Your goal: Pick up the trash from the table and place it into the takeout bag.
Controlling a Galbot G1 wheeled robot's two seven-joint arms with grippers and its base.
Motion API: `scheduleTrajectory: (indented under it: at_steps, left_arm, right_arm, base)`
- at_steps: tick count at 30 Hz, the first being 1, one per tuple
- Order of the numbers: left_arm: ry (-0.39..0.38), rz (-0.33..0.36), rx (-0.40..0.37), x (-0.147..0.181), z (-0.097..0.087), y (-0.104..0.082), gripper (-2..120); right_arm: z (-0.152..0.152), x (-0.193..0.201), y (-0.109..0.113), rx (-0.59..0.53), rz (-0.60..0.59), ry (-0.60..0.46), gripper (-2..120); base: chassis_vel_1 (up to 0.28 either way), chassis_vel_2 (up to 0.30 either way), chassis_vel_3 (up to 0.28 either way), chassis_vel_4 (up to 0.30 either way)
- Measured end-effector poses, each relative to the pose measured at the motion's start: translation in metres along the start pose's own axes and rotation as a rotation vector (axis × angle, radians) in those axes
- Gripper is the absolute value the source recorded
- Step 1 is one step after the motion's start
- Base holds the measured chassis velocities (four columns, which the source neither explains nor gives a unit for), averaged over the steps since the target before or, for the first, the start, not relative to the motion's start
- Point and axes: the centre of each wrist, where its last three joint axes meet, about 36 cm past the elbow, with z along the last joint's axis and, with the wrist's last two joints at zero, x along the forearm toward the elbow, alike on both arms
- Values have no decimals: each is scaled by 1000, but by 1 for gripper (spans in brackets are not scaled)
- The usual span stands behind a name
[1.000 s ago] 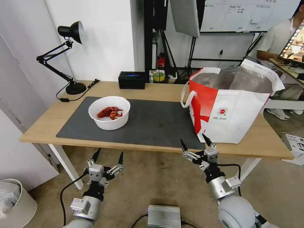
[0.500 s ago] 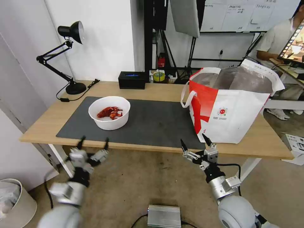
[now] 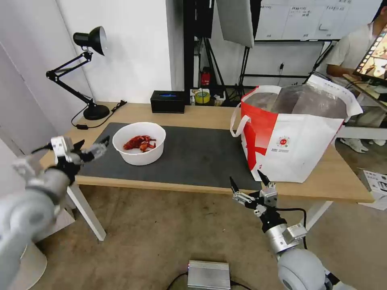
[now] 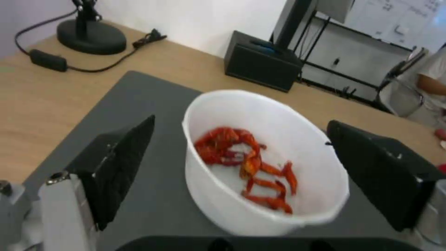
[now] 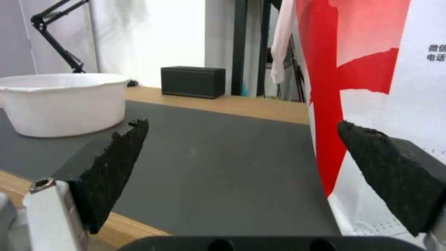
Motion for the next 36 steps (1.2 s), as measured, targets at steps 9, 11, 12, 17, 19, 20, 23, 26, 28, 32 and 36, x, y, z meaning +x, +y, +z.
scheduleTrajectory:
  at_steps: [9,11,12,17,19,20,23,26,28,32,36]
  left_arm:
    - [192,-30,42,-69,-13,4,100]
    - [233,-42,50,-89,-13,5,100]
    - [243,-47,51,-94,-12,6,100]
    - [278,-79,54,-116,-11,4,100]
    - [295,-101,46,-124,-12,1,100]
    - [295,-101,46,-124,-12,1,100]
    - [325,-154,17,-133,-16,-7,100]
    - [358,-227,-13,-146,-21,-16,100]
    - [365,-235,-18,-148,-21,-17,100]
    - [397,-261,-45,-156,-20,-21,100]
    - [415,-281,-65,-159,-19,-23,100]
  right_arm:
    - [0,0,0,0,0,0,100]
    - [0,0,0,0,0,0,100]
    - [0,0,0,0,0,0,100]
    - [0,0,0,0,0,0,100]
    - [0,0,0,0,0,0,100]
    - [0,0,0,0,0,0,100]
    - [0,0,0,0,0,0,100]
    - [0,0,0,0,0,0,100]
    - [0,0,0,0,0,0,100]
    - [0,0,0,0,0,0,100]
    - [0,0,0,0,0,0,100]
  base:
    - [0,0,0,0]
    - [0,0,0,0]
    - [0,0,0,0]
    - [0,0,0,0]
    - [0,0,0,0]
    - [0,0,0,0]
    - [0,0,0,0]
    - [0,0,0,0]
    - [0,0,0,0]
    - [0,0,0,0]
    - [0,0,0,0]
